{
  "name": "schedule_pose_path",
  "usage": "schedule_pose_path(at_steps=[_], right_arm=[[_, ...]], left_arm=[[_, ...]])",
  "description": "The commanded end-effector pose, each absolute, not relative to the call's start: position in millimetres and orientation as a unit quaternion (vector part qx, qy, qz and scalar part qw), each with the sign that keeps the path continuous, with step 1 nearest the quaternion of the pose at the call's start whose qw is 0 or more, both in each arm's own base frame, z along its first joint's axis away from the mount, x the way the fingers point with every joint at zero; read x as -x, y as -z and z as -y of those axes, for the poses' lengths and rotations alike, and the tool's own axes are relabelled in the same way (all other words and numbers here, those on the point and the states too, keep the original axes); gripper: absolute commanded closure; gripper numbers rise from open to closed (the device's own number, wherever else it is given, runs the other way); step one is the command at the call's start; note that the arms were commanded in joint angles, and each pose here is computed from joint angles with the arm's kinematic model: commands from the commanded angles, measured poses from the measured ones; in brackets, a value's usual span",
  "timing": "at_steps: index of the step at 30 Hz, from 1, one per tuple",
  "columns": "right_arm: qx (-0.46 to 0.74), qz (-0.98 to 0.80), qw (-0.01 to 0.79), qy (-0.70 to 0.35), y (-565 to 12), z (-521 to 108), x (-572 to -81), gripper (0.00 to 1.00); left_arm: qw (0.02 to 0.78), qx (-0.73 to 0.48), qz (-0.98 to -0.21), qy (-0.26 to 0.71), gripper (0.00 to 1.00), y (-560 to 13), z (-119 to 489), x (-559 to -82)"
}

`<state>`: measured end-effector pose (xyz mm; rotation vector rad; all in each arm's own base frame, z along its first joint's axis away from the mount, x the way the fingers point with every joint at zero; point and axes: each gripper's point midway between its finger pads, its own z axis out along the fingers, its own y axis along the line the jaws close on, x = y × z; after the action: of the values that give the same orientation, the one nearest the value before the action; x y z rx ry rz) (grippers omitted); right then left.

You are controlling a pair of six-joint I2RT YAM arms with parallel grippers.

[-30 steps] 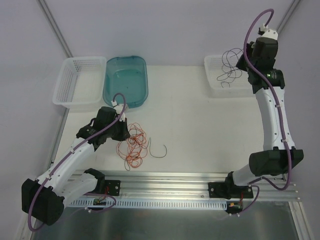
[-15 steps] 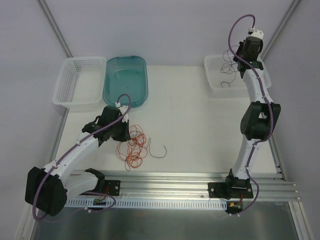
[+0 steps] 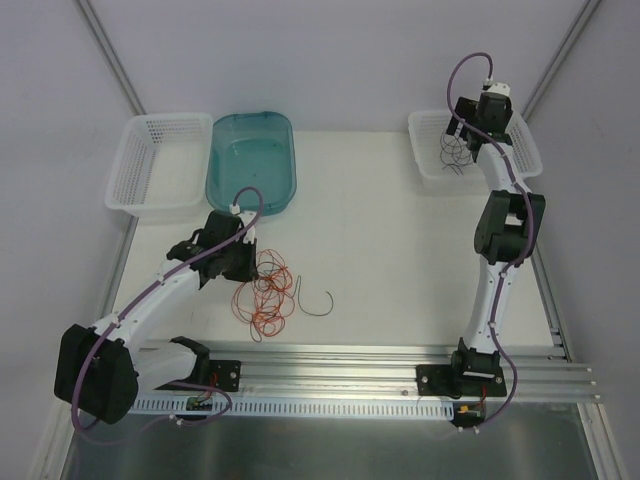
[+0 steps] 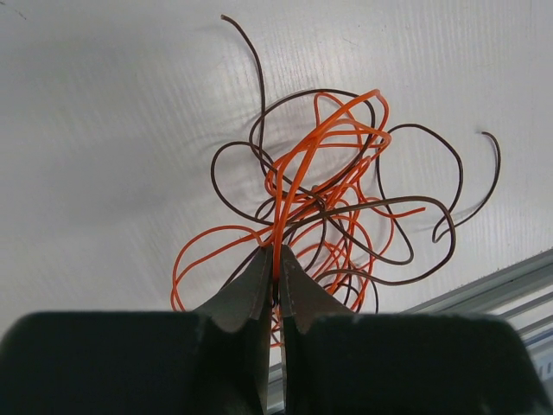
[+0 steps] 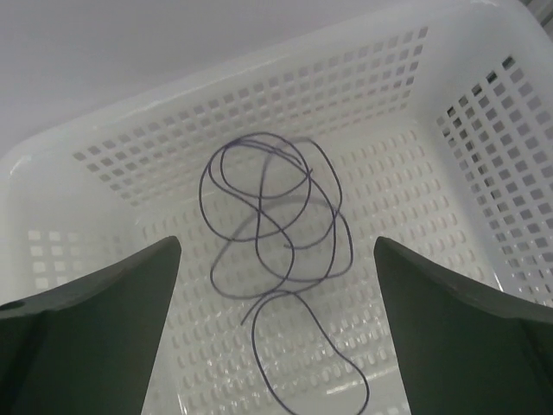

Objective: Untangle the cables

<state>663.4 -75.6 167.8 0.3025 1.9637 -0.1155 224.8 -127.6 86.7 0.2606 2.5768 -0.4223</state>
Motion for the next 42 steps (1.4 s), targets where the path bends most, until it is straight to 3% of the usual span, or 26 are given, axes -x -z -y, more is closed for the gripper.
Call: schedule_pose_path(at_steps=[1, 5, 13, 23, 29, 42], right_arm=[[-0.114, -0.782, 0.612, 0.037, -258.7, 69.8, -648.6, 0.00], [-0.097, -0.786, 0.611, 0.011, -283.7, 48.5, -619.8, 0.01], [0.010, -0.797, 0.587, -0.143, -312.4, -91.0, -515.7, 0.00], [0.087, -0.840, 0.404, -0.351, -226.3, -277.5, -356.1, 0.07], [0.099, -0.868, 0.342, -0.346, -170.4, -330.0, -290.1, 0.07], [0.116, -0.895, 0.259, -0.344, -99.1, -391.2, -235.7, 0.17]], left_arm=[[0.282, -0.101, -0.938, 0.172, 0.97, -104.5, 133.1, -234.5], [0.294, -0.099, -0.934, 0.176, 0.97, -110.4, 132.7, -232.9], [0.321, -0.096, -0.923, 0.188, 0.98, -125.1, 133.0, -231.4], [0.348, -0.090, -0.913, 0.193, 0.99, -136.0, 131.0, -229.6], [0.362, -0.085, -0.910, 0.182, 0.99, -138.3, 125.4, -230.5], [0.373, -0.080, -0.909, 0.167, 0.99, -139.2, 119.5, -232.7]])
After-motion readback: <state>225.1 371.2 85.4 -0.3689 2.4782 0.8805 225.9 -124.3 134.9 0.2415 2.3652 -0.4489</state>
